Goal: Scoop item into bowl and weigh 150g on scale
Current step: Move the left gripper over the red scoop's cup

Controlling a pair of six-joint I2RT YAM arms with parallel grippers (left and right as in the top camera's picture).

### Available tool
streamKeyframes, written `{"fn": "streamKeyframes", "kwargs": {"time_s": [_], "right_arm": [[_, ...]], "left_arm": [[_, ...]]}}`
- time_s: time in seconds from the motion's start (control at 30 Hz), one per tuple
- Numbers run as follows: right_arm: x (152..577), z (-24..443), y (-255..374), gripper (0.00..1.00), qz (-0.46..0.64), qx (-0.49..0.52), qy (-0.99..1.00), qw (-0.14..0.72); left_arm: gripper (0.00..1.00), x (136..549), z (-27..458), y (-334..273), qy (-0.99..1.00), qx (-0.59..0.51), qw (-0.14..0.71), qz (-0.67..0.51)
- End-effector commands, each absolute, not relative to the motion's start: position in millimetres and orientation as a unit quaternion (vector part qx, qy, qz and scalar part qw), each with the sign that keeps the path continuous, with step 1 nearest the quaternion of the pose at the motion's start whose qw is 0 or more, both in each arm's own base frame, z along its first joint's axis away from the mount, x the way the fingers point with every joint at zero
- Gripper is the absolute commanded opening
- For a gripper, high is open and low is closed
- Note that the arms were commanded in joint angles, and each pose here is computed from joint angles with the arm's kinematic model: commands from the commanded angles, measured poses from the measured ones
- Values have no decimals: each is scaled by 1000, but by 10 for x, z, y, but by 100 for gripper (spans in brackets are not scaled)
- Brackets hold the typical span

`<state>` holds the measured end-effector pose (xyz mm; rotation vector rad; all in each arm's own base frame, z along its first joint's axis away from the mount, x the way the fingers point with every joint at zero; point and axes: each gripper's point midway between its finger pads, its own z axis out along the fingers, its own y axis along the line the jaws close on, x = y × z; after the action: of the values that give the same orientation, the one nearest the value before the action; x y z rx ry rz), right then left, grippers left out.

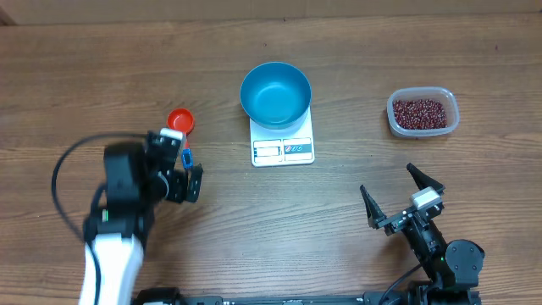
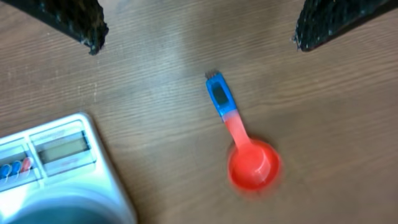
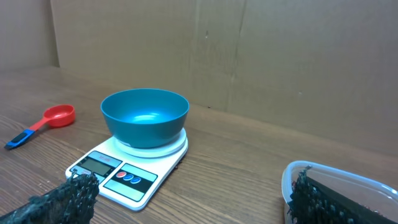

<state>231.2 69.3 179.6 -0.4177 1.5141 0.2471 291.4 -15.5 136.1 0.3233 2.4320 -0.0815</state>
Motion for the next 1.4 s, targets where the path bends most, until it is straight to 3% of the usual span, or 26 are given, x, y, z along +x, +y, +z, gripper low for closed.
{"fn": "streamKeyframes", "kwargs": {"time_s": [0.0,0.23,0.77,1.1,1.37], "right_arm": [[2314,1768,692,100,112,-184,681,700],[2314,1768,692,100,112,-184,681,700],[2314,1768,692,100,112,-184,681,700],[2314,1768,692,100,112,-184,681,700],[2314,1768,692,100,112,-184,681,700]], "left_arm": [[100,3102,1161,-148,956,137,257,-44],[100,3224,848,-142,972,133,186,-58],[100,3247,845,-139,971,133,189,-57],[100,3508,977,-101,960,133,243,-44],[100,3920,1393,12,962,110,246,-47]]}}
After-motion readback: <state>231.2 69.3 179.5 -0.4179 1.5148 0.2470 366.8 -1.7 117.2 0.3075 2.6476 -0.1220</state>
